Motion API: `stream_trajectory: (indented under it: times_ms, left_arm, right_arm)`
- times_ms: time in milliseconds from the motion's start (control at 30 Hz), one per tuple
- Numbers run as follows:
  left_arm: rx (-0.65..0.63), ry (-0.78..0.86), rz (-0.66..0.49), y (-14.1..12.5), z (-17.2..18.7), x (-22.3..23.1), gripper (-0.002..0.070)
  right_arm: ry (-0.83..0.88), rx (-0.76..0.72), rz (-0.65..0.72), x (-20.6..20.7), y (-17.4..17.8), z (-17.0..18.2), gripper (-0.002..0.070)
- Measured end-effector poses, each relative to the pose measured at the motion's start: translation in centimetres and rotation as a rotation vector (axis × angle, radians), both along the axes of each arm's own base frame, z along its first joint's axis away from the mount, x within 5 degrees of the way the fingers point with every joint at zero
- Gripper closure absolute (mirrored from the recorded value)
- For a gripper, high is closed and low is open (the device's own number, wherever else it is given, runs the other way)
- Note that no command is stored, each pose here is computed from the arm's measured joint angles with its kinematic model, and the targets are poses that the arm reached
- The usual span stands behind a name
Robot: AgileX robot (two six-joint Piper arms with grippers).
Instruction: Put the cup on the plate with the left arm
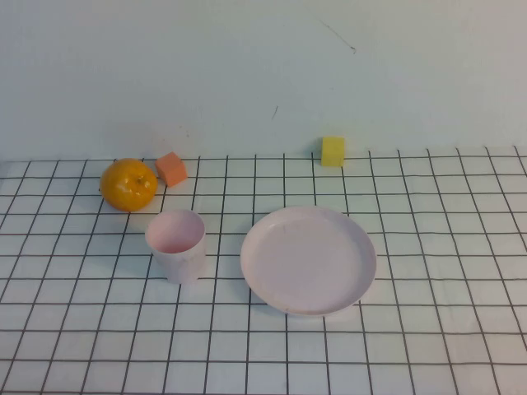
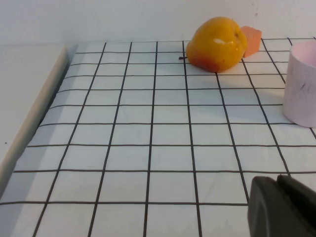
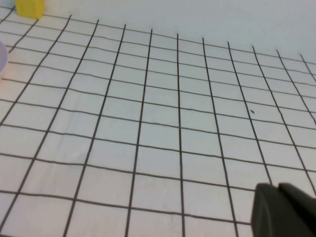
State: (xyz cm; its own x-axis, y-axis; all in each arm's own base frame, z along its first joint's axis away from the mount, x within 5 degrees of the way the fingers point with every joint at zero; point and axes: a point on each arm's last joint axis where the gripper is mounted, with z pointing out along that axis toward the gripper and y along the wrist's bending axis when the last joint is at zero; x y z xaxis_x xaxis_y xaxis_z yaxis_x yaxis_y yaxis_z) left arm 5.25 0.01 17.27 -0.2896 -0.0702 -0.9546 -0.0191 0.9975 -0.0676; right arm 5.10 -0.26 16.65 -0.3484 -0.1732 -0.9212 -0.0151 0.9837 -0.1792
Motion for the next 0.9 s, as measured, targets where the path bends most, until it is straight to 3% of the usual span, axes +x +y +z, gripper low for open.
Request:
stream_trajectory:
  times_ms: [733, 900]
  left_arm:
    - [0.003, -0.01, 0.0, 0.0, 0.1, 0.0, 0.0678]
    - [0.008, -0.184, -0.003, 0.0, 1.5, 0.4, 0.0677]
  right_arm:
    - [0.0, 0.0, 0.0, 0.0, 0.0, 0.0, 0.0678]
    - [0.0, 0.0, 0.0, 0.0, 0.0, 0.0, 0.0678]
